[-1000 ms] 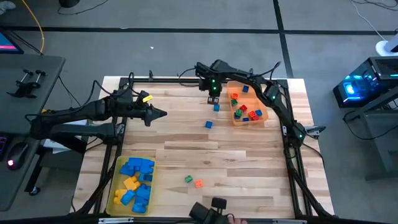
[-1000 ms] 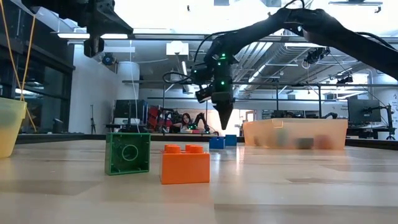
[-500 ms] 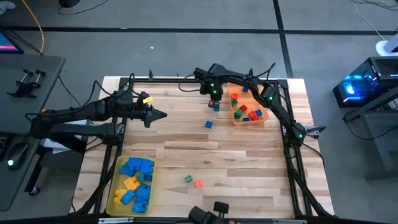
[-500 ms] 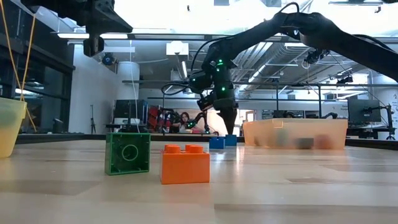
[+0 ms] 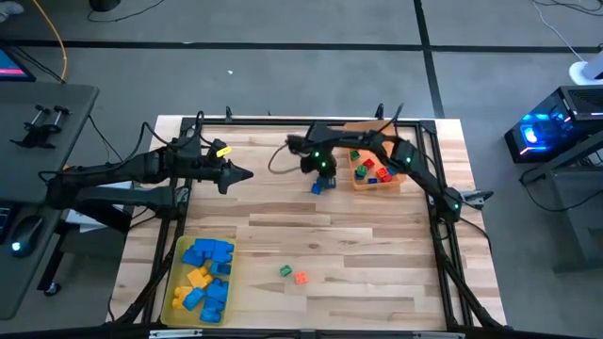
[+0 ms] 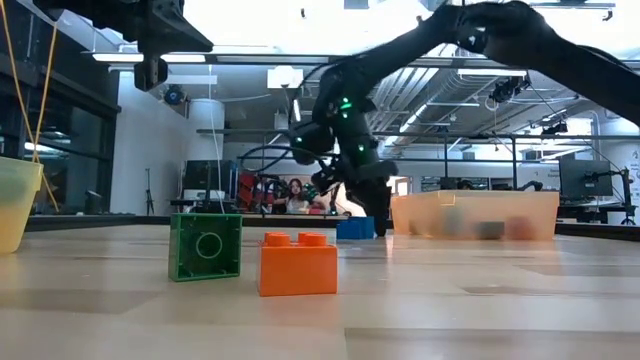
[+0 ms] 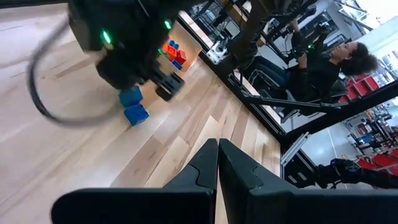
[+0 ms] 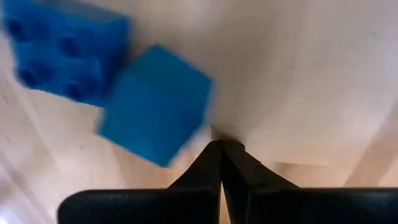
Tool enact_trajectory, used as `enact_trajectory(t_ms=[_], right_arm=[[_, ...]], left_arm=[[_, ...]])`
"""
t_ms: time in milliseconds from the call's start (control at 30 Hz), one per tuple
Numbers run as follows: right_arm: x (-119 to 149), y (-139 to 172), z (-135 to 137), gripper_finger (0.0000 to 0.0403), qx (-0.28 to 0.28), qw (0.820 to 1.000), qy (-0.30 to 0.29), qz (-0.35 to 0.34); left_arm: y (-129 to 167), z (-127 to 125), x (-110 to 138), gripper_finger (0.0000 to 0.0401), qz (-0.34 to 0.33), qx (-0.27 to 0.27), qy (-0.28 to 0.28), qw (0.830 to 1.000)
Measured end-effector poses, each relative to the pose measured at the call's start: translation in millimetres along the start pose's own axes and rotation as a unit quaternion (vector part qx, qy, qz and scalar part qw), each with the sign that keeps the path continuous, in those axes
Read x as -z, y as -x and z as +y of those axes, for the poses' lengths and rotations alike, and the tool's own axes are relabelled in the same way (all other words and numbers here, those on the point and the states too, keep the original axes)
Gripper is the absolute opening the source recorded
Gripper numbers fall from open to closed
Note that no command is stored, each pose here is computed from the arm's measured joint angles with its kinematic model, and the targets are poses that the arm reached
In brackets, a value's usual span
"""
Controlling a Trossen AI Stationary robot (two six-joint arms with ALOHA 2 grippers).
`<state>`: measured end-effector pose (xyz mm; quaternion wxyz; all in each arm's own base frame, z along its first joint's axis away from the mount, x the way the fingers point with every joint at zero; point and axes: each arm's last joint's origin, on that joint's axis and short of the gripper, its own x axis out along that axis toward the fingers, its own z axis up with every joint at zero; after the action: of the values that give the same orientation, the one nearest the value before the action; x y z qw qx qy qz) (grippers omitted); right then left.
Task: Sort blocks by size
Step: Put the small blue wooden block into the orange bin
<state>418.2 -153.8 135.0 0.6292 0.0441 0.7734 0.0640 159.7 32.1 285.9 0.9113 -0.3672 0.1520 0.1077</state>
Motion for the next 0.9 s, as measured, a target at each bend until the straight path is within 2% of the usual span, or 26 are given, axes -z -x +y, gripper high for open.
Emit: enact_trajectory(t_ms=[233, 433, 600, 667, 733, 833, 900], right_arm=[[-11.0, 15.5, 56.1, 0.0, -0.022, 0.996, 0.082, -0.03], [10.9, 52.0, 69.1, 0.0, 0.002, 0.997, 0.076, -0.027], [37.4, 103.3, 85.5, 0.0, 0.016, 0.992, 0.068, -0.101], [43.1, 120.2, 91.8, 0.0, 0.0, 0.986, 0.059, -0.153], [46.9, 132.1, 100.3, 0.0, -0.035, 0.981, 0.02, -0.19], [43.3, 135.1, 110.4, 0.0, -0.063, 0.974, -0.066, -0.206], [36.1, 131.9, 113.8, 0.0, -0.057, 0.972, -0.075, -0.216]], left_arm=[[0.0, -0.1, -0.1, 0.0, 0.0, 0.0, -0.004, 1.0], [0.0, 0.0, 0.0, 0.0, 0.0, 0.0, -0.001, 1.0], [0.0, 0.0, 0.0, 0.0, 0.0, 0.0, -0.001, 1.0], [0.0, 0.0, 0.0, 0.0, 0.0, 0.0, -0.004, 1.0], [0.0, 0.0, 0.0, 0.0, 0.0, 0.0, -0.008, 1.0], [0.0, 0.0, 0.0, 0.0, 0.0, 0.0, -0.009, 1.0], [0.0, 0.0, 0.0, 0.0, 0.0, 0.0, -0.015, 1.0]])
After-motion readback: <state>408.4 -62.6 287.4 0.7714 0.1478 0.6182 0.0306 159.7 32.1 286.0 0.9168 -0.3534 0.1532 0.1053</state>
